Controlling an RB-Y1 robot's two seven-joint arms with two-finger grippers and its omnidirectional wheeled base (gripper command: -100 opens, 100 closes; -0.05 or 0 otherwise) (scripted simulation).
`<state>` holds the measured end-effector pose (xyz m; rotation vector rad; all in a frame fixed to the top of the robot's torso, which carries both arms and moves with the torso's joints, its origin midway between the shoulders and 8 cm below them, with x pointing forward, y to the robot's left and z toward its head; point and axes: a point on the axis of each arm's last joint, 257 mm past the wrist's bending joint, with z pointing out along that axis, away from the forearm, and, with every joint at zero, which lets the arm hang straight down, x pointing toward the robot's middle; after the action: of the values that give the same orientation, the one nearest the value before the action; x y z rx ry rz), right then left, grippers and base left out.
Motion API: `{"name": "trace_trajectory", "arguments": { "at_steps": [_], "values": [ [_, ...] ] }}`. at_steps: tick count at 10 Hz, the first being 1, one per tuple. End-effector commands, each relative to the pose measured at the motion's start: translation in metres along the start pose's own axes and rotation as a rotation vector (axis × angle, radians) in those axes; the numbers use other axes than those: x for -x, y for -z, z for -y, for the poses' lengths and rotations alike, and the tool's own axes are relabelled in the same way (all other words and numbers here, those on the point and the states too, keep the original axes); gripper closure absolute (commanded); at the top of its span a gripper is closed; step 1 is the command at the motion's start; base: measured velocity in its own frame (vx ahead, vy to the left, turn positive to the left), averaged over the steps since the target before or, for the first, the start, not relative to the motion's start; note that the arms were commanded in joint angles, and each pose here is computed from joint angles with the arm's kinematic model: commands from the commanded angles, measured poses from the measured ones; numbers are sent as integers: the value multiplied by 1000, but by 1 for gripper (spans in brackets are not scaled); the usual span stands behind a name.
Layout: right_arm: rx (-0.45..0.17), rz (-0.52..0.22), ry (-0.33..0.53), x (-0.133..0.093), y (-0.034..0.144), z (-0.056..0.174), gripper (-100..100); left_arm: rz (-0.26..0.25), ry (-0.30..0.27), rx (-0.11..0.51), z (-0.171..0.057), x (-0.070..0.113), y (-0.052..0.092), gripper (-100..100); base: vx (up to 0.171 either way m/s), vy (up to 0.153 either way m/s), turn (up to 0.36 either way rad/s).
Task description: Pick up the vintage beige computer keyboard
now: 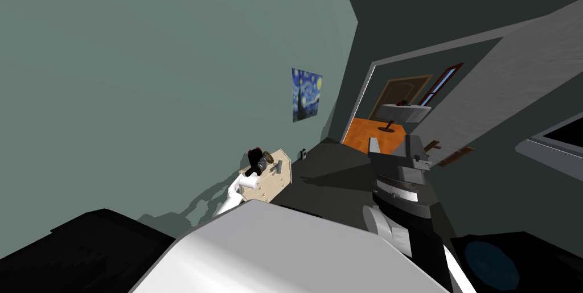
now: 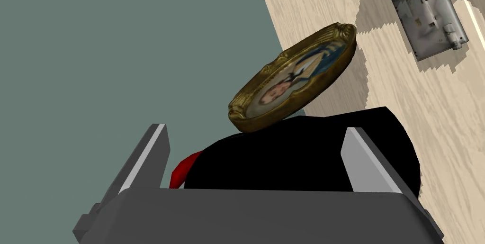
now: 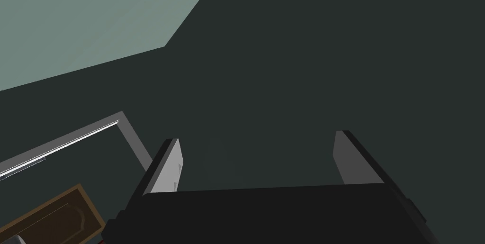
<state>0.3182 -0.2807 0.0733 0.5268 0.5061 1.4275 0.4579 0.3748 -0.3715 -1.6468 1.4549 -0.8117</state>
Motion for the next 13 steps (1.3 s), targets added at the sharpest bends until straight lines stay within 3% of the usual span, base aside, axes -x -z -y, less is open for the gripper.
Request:
{"name": "trace_trajectory", "arguments": {
  "at_steps": [1, 6, 11, 12, 13],
  "values": [
    [0, 0, 0, 0, 0, 0, 0, 16, 13, 52, -15, 5, -4, -100, 37, -45, -1],
    [0, 0, 0, 0, 0, 0, 0, 94, 95, 235, -66, 40, -12, -100, 50, -42, 0],
    [0, 0, 0, 0, 0, 0, 0, 146, 156, 362, -102, 58, -10, -100, 64, -33, 10],
    [0, 0, 0, 0, 0, 0, 0, 169, 188, 414, -117, 66, -8, -100, 85, -39, 14],
    [0, 0, 0, 0, 0, 0, 0, 170, 188, 419, -119, 66, -7, -100, 67, -30, 13]
  ]
}}
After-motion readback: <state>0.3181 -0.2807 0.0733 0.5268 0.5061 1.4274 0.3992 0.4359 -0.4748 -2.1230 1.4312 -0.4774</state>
